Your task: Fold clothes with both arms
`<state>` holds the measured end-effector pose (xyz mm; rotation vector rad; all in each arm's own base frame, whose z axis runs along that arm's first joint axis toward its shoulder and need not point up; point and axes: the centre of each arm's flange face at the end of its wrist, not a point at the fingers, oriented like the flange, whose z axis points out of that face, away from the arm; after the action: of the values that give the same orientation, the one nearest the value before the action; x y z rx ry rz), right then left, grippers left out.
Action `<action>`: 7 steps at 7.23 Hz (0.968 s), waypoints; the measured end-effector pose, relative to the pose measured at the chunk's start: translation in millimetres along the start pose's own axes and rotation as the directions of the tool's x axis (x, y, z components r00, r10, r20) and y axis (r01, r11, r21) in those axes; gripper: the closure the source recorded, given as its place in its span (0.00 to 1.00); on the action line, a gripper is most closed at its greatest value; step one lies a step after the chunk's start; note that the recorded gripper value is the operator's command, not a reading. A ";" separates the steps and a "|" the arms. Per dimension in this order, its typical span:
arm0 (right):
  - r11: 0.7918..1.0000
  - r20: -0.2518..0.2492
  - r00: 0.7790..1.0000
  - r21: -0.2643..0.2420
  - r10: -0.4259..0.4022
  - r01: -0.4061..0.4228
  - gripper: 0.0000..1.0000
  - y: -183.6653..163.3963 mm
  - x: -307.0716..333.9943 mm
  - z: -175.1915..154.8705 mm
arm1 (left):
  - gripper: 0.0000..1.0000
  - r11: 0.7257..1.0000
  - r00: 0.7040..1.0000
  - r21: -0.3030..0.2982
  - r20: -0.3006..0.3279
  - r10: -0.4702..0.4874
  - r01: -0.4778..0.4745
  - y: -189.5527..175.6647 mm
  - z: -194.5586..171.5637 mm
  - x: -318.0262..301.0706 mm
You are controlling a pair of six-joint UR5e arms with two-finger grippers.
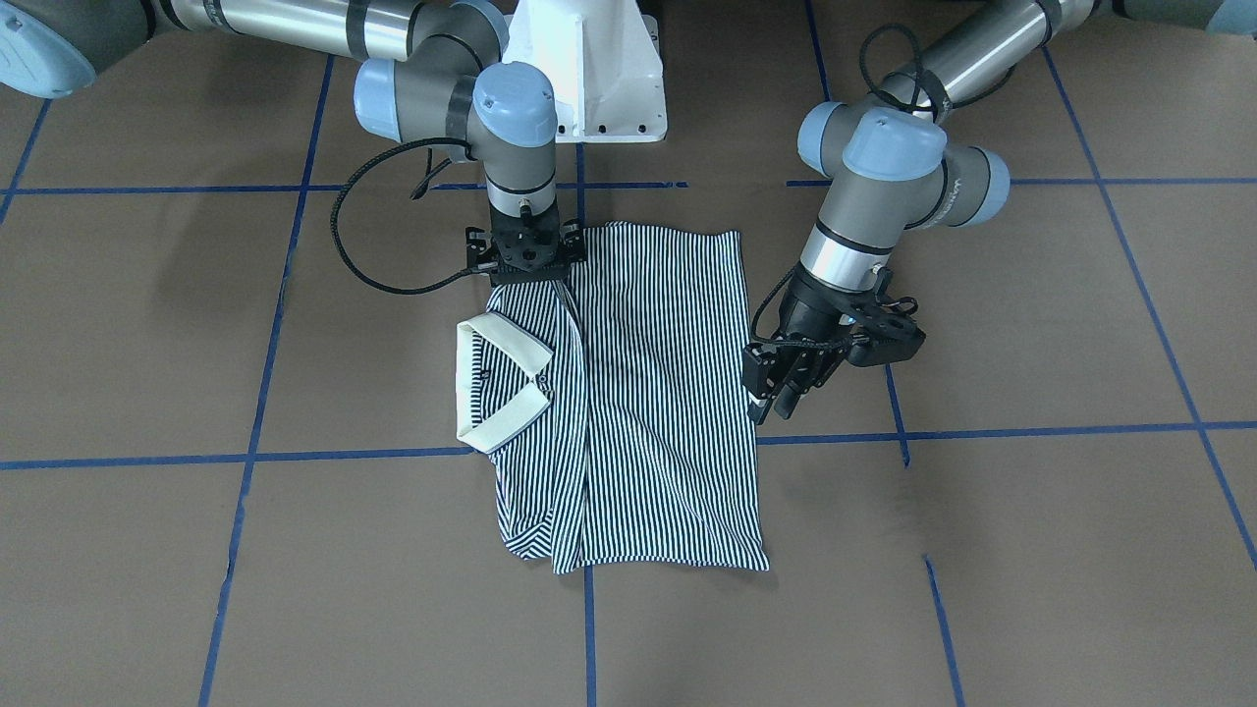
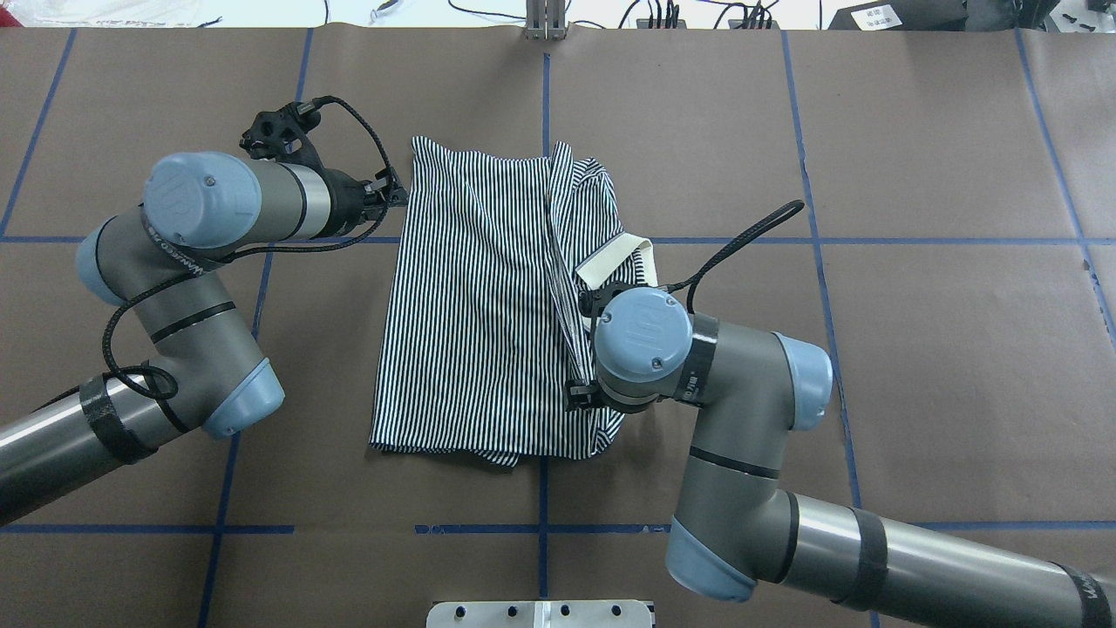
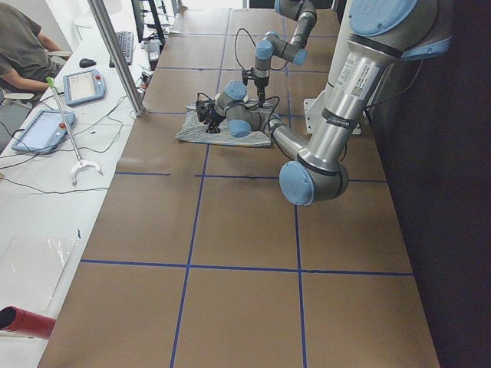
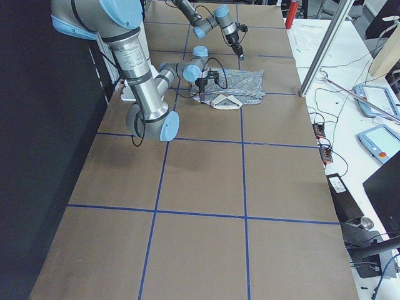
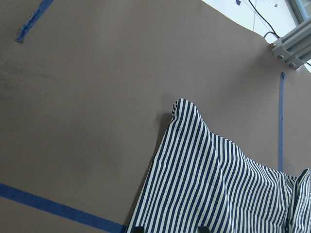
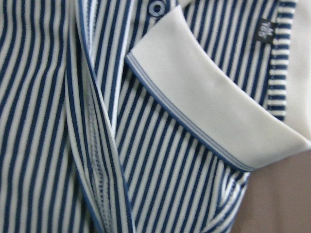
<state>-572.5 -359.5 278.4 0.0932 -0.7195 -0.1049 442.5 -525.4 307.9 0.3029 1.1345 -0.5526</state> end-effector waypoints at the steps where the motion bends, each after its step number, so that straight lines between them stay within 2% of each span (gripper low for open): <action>1: 1.000 -0.003 1.000 -0.004 -0.021 0.021 0.00 9.1 27.5 -3.2 | 0.53 1.000 1.000 -0.006 -0.004 0.000 0.000 0.7 -2.2 1.8; 3: 1.000 -0.008 1.000 -0.004 -0.030 0.030 0.00 16.0 46.0 -12.8 | 0.53 1.000 1.000 -0.009 -0.011 0.001 -0.001 1.2 -5.4 4.4; 5: 1.000 -0.001 1.000 0.021 -0.006 0.006 0.00 -21.3 -1.9 -32.4 | 0.53 1.000 1.000 -0.012 -0.016 0.002 -0.002 1.9 -9.2 4.0; 7: 0.999 -0.005 1.000 0.032 0.010 -0.010 0.00 -53.8 -44.1 -34.7 | 0.53 1.000 1.000 -0.020 -0.018 0.002 -0.002 3.5 -15.2 -1.5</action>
<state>-586.0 -405.4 217.2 0.1208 -0.7164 -0.0835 432.3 -514.5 303.0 0.2925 1.1563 -0.5375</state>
